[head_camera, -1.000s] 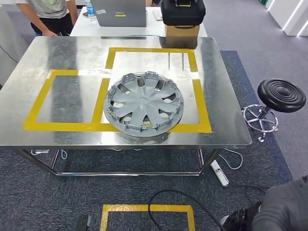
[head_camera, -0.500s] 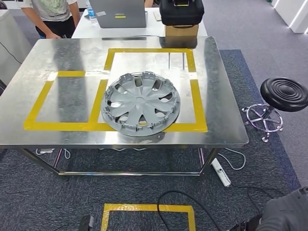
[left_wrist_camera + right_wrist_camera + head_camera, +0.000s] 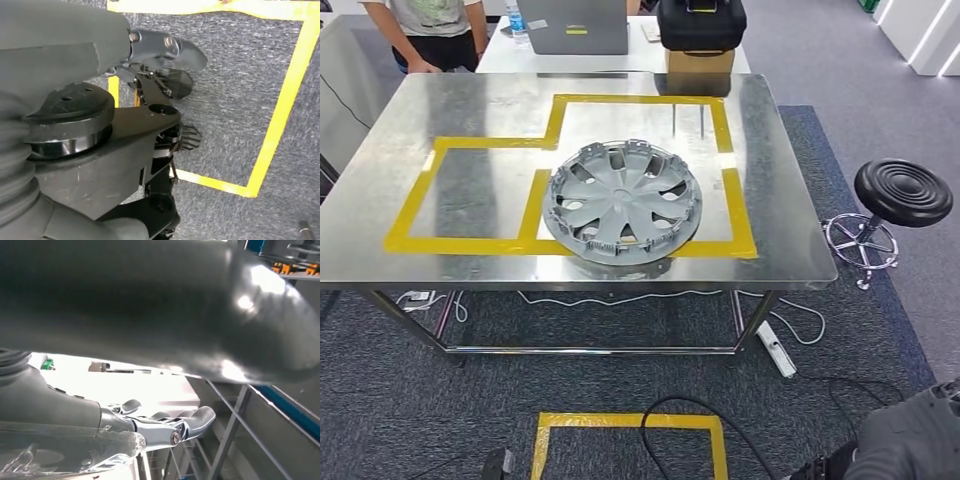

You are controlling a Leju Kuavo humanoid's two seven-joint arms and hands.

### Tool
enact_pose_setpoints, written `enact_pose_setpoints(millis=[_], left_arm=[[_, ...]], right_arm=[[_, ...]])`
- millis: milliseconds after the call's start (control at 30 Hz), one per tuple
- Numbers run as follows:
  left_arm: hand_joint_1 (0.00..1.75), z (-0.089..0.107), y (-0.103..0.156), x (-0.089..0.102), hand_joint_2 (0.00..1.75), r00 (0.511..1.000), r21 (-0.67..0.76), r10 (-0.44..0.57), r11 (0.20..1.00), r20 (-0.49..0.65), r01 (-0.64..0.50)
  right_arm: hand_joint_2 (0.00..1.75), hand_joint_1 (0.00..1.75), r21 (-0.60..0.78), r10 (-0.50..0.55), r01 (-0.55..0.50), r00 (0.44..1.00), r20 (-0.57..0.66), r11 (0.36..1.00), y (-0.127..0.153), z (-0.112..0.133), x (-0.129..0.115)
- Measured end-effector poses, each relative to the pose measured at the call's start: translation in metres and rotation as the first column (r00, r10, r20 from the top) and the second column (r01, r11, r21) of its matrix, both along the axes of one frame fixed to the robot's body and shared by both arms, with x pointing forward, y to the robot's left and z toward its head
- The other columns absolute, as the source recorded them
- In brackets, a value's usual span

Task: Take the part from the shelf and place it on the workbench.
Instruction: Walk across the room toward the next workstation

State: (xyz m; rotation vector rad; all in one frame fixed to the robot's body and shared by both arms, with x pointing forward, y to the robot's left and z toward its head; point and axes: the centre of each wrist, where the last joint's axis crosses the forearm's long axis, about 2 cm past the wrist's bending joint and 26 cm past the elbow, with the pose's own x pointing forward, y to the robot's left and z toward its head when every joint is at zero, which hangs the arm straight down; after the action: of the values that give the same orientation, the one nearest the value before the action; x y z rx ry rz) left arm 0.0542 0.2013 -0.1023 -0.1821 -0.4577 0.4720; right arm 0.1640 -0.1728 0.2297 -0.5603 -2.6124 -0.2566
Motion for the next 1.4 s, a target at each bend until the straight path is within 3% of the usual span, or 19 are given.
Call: enact_pose_setpoints(millis=[1033,1167,1400], left_arm=[[0.00,0.0002,-0.0002,0.0010,1.75,1.000,0.012,-0.012,1.000,0.012,0.012],[0.00,0.0002,-0.0001,0.0011,0.00,1.000,0.015,-0.022,1.000,0.013,0.021],[0.00,0.0001,0.0005,0.0012,0.00,1.000,0.033,-0.021,0.999,0.023,0.020]], right_arm=[[0.00,0.00,-0.001,0.006,-0.006,1.000,-0.009,1.000,0.0010,-0.0022,-0.0001],[0.00,0.00,-0.011,-0.001,0.001,1.000,-0.009,1.000,0.0000,-0.0027,-0.0002],[0.00,0.00,0.026,0.036,-0.036,0.999,-0.018,0.999,0.0025,-0.0067,0.0001]])
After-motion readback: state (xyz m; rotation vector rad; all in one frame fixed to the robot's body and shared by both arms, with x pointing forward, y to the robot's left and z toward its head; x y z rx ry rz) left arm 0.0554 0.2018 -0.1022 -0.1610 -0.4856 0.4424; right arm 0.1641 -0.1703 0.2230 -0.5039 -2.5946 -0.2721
